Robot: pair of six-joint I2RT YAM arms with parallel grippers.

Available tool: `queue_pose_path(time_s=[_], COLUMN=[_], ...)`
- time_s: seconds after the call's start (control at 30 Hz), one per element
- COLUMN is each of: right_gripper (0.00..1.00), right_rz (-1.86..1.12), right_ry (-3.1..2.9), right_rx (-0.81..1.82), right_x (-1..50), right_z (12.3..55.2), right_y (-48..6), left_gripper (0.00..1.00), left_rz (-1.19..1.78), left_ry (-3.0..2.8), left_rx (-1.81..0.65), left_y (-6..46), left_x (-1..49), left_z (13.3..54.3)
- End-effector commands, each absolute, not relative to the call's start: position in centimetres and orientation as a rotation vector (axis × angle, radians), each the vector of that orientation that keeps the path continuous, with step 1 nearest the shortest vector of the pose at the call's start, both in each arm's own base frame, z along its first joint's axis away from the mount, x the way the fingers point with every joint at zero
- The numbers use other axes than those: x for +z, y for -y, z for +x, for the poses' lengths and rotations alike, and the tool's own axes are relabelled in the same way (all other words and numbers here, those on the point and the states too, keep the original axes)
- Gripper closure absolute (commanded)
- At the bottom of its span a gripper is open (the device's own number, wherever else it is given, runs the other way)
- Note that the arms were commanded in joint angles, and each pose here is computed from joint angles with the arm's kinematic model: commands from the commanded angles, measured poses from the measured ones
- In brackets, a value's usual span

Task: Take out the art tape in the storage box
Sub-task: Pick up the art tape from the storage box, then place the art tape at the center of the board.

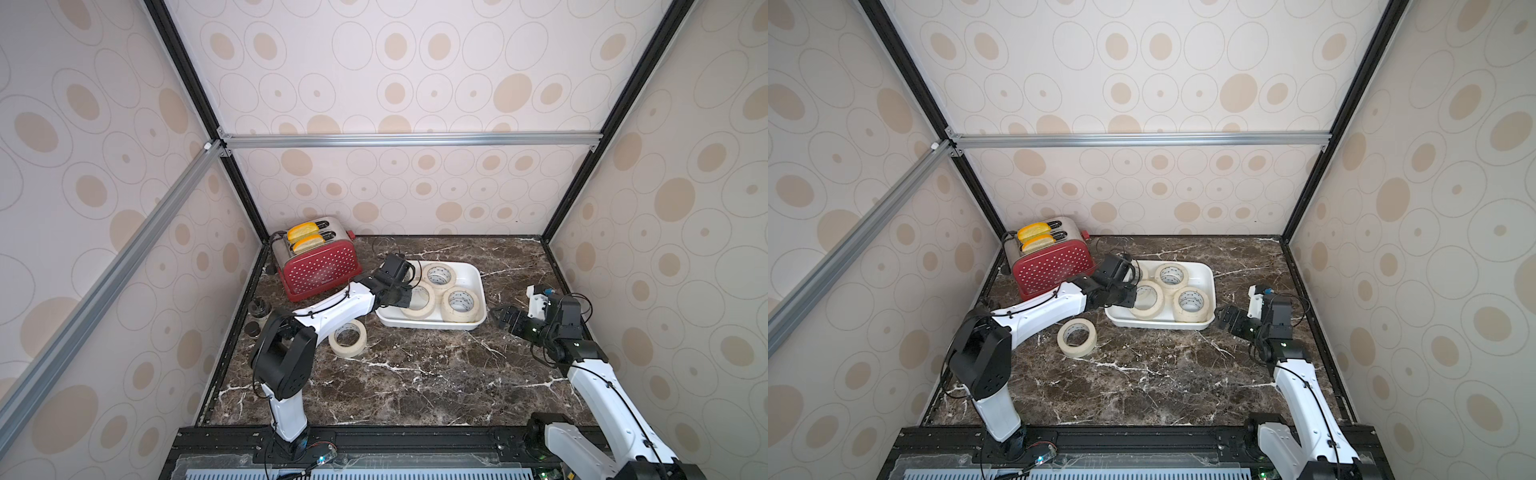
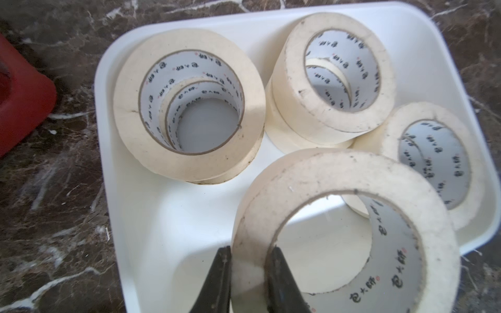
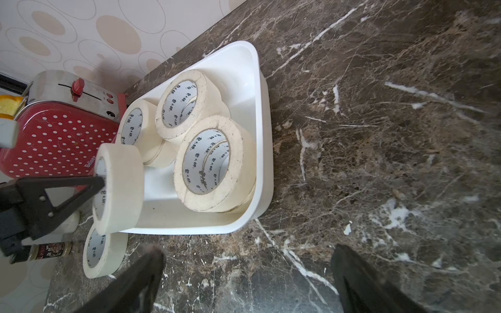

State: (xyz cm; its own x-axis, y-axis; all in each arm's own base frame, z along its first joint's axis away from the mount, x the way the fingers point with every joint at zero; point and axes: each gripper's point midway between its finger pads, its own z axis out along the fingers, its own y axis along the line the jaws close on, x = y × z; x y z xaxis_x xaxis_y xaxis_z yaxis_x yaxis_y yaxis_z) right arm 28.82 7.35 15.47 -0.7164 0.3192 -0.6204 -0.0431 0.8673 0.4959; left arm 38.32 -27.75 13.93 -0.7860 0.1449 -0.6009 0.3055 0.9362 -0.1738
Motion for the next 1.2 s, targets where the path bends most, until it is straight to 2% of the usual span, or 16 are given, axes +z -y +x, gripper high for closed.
queue_pose_path(time_s=[0.0,0.2,0.43,0.87,1.17], right_gripper=[0.0,0.0,0.0,0.0,0.0], right_rz=[0.189,0.183,0.18,0.184,0.184], right_ry=[-2.278,-2.274,-2.279,-2.285,-2.289], right_rx=[0.617,0.609,0.604,0.583,0.589], right_x=[16.1,16.3,16.1,15.8,15.5], right_z=[28.7,28.7,29.0,29.3,29.3], right_y=[-7.3,-7.2,-7.2,-7.0,-7.1], left_gripper=[0.85,0.85,0.86,0.86,0.87], left_rz=[0.306,0.299,0.272,0.292,0.306], left_ry=[-2.401,-2.349,-2.345,-2.463,-2.554], left_rx=[-0.395,-0.371,-0.311,-0.339,-0.271], left_y=[27.7,25.3,22.0,19.3,18.2], left_x=[17.4,19.7,19.5,16.0,12.2], left_z=[37.8,35.8,33.0,27.6,26.4])
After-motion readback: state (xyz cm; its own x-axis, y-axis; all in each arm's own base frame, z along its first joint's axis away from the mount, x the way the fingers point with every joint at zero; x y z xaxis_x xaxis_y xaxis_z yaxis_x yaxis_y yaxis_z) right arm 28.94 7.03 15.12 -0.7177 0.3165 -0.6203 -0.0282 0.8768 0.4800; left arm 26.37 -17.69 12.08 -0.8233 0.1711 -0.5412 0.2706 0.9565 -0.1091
